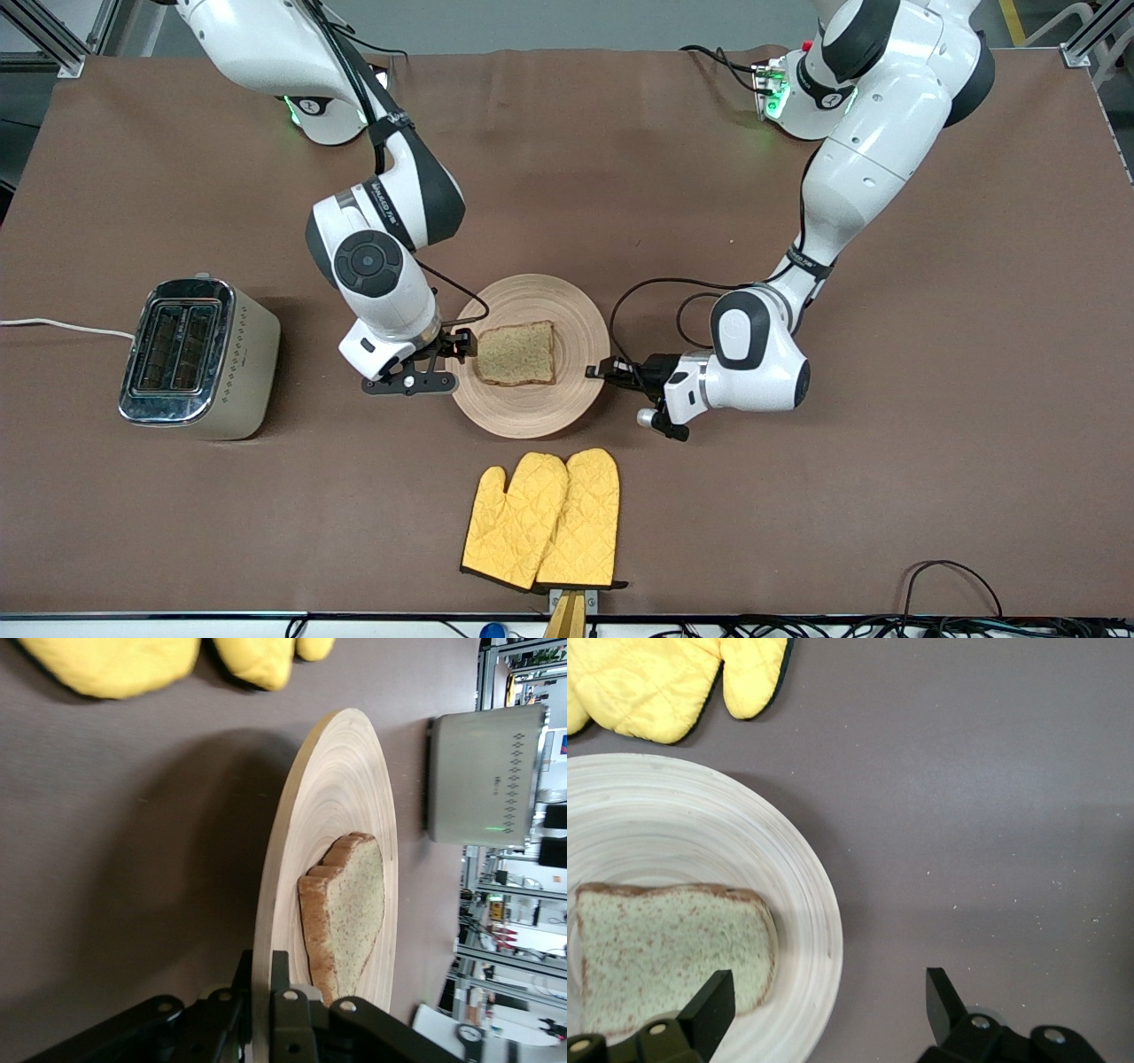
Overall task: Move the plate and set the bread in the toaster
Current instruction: 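Release the plate and withdraw the left gripper while the right gripper lowers to bread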
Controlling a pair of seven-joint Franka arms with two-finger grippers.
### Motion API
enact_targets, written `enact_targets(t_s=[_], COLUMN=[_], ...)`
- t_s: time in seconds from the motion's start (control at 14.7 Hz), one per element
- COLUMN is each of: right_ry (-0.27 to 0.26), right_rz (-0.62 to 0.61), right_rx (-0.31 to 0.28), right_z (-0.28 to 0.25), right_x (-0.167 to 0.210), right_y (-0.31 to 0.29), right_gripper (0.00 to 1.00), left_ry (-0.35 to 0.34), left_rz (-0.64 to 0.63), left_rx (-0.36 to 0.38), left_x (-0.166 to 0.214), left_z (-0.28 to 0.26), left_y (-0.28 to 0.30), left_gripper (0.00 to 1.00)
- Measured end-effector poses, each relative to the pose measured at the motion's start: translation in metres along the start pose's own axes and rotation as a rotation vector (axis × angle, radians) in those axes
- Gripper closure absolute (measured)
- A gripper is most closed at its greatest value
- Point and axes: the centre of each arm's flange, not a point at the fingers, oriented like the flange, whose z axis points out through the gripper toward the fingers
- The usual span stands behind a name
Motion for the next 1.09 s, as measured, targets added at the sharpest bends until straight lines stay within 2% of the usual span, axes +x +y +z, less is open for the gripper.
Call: enact_targets(t_s=[0.14, 0.2, 0.41, 0.68, 0.82, 1.09], right_ry=[-0.011, -0.014, -0.002, 0.035, 0.062, 0.101], right_rz=[-0.002, -0.005, -0.009, -0.001, 0.03, 0.058], right_rx=[-0.005, -0.006, 0.002, 0.024, 0.041, 0.07], right_z=[0.006, 0.009, 0.017, 0.04, 0.051, 0.062], right_x=[-0.003, -0.005, -0.011, -0.02, -0.026, -0.038], right_y=[0.0, -0.002, -0.01, -0.017, -0.022, -0.038], right_gripper=[0.06, 0.09, 0.1, 0.14, 0.26, 0.29], left_ry=[0.008, 0.011, 0.05, 0.169, 0.202, 0.275], left_rz=[-0.002, -0.005, -0.027, -0.089, -0.103, -0.131], left_rx=[-0.018, -0.015, -0.001, 0.009, 0.055, 0.161], left_x=[-0.004, -0.004, 0.003, 0.031, 0.038, 0.04], left_z=[0.004, 0.003, -0.019, -0.122, -0.18, -0.279], left_y=[-0.01, -0.013, -0.027, -0.044, -0.051, -0.067], left_gripper=[0.91, 0.86, 0.56, 0.2, 0.01, 0.0])
